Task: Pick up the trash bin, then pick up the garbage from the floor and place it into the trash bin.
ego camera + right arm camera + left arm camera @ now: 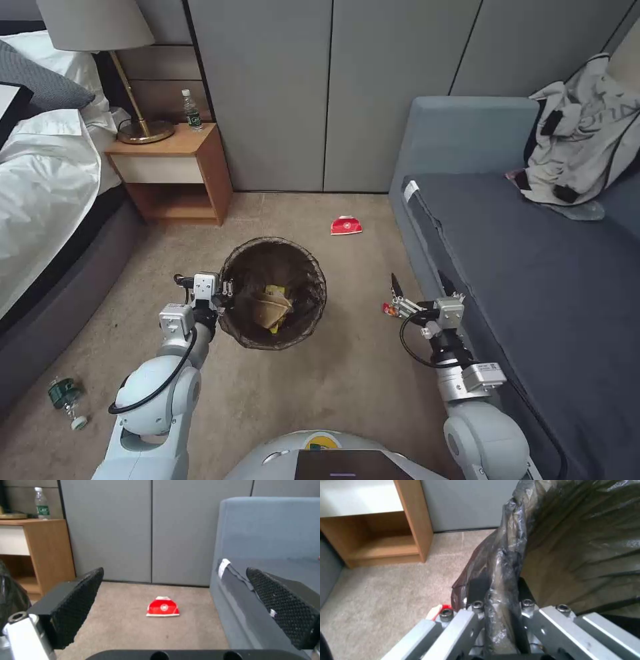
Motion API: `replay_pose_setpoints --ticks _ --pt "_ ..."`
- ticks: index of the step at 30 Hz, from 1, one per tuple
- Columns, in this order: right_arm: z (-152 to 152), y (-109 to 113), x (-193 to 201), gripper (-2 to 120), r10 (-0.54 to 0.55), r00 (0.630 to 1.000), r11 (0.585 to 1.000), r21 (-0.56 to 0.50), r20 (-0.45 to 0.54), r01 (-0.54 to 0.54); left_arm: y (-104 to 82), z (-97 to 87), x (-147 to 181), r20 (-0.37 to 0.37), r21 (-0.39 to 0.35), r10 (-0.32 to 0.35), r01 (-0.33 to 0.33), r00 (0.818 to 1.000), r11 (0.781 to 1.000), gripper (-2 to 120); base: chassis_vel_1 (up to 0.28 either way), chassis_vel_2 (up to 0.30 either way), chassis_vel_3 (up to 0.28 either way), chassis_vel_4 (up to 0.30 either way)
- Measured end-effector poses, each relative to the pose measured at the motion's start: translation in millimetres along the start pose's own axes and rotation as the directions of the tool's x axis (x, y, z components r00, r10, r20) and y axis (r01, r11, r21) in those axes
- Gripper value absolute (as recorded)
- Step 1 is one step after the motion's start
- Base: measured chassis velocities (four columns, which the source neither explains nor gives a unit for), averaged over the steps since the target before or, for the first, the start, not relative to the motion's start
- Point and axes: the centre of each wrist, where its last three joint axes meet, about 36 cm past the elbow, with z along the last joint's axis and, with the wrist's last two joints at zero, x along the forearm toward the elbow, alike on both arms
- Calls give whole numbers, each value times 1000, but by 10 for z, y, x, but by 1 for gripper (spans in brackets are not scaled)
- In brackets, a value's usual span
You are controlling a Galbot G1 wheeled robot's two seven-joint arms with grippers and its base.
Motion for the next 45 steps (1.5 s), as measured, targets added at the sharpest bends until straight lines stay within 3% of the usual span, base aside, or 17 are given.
replay_pose_setpoints --ticks 16,26,36,45 --pt "7 17 11 100 -4 1000 1000 -5 -10 4 -12 2 8 -2 -1 4 -4 1000 1000 3 -116 115 118 -119" --pt "91 7 -71 100 -1 996 1000 0 -92 1 12 -2 9 0 -2 -3 3 1000 1000 3 -51 40 50 -37" --pt "413 -187 -327 100 -53 970 998 7 -239 57 28 -17 18 5 -4 -5 5 1000 1000 3 0 0 0 0" --pt "989 -384 -400 100 -56 914 998 -38 -403 44 37 -21 21 6 -5 -8 8 1000 1000 3 0 0 0 0"
